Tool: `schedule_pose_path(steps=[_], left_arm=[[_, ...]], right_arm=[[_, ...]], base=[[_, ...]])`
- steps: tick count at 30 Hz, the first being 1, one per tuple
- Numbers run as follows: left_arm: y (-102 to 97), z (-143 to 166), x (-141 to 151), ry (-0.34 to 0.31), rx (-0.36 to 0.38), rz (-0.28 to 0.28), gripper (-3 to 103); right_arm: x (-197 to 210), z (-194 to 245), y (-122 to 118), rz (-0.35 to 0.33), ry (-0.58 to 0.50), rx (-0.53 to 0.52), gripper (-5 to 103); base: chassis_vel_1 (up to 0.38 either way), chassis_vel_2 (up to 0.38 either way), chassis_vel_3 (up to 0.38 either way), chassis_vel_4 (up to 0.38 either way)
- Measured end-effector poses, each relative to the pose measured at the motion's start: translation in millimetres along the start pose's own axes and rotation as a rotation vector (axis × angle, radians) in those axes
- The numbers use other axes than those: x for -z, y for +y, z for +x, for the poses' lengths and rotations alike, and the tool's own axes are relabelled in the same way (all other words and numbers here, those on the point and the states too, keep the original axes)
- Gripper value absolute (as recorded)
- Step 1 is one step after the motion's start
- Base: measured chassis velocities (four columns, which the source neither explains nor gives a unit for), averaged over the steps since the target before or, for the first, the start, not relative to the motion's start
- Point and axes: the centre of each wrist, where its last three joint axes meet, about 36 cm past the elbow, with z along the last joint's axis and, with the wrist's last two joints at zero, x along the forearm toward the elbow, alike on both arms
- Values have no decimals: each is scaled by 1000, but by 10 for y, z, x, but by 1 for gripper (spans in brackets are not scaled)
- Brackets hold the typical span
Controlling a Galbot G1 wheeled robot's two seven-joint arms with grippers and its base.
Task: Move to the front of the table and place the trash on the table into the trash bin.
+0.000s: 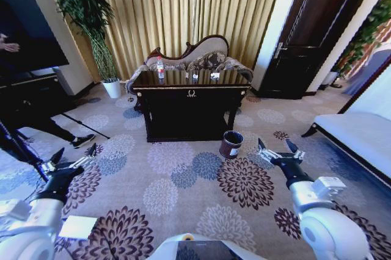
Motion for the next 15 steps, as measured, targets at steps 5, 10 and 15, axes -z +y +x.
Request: schedule_pose_path(steps=[5, 10, 15], left_arm=[[-136, -87, -132, -43, 20, -26, 100], [-148, -97, -150, -37, 36, -32, 100], [-99, -76, -187, -24, 36, -53, 100]], right_arm=[[-80, -39, 120, 30, -24, 18, 100], [-83, -60, 121, 38, -31, 32, 100], [-164, -79, 128, 49, -35, 30, 100]], base=[[0, 0, 0, 0], [0, 0, 0, 0], [0, 0, 0, 0]])
